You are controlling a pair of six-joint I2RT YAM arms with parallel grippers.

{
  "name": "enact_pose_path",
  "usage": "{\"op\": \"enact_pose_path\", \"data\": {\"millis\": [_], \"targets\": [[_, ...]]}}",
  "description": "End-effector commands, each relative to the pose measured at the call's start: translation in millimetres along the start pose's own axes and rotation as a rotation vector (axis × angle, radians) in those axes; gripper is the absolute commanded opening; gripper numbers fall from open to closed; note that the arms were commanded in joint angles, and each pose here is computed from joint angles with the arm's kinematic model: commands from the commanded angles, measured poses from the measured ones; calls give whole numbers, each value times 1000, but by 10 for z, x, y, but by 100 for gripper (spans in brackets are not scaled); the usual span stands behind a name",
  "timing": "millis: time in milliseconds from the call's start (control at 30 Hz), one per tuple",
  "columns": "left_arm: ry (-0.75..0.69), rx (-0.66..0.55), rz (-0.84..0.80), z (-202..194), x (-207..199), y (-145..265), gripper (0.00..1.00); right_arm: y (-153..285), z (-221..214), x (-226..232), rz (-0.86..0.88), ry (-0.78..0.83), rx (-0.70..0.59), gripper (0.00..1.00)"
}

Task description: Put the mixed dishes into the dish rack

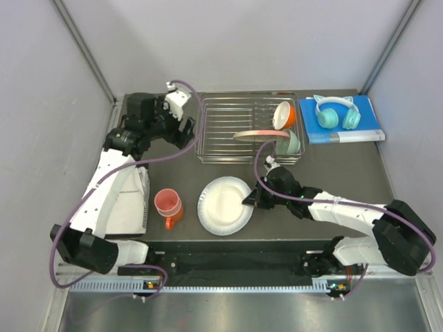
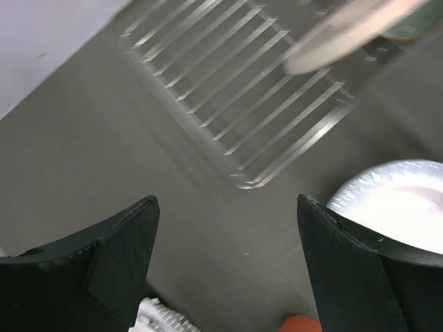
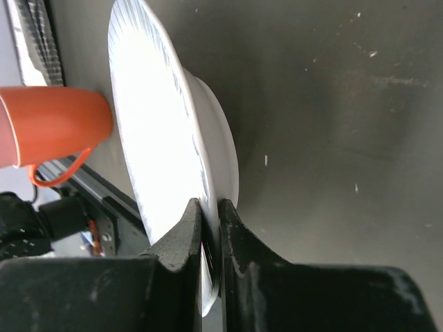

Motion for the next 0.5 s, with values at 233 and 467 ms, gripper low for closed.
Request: {"op": "enact_pose_path", "data": {"millis": [233, 467], "targets": [[345, 264, 119, -784, 407, -1017, 84, 708, 372, 725, 59, 496, -134, 0], [363, 225, 151, -639, 605, -1246, 84, 1187, 546, 1004, 108, 619, -203, 0]]}}
Point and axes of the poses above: each gripper's point midway between its finger pads, its own y axis back along the fingers, its own x axis along the line the jaws close on, z = x × y, the point moved 8 cm from there along y, back along the fingers
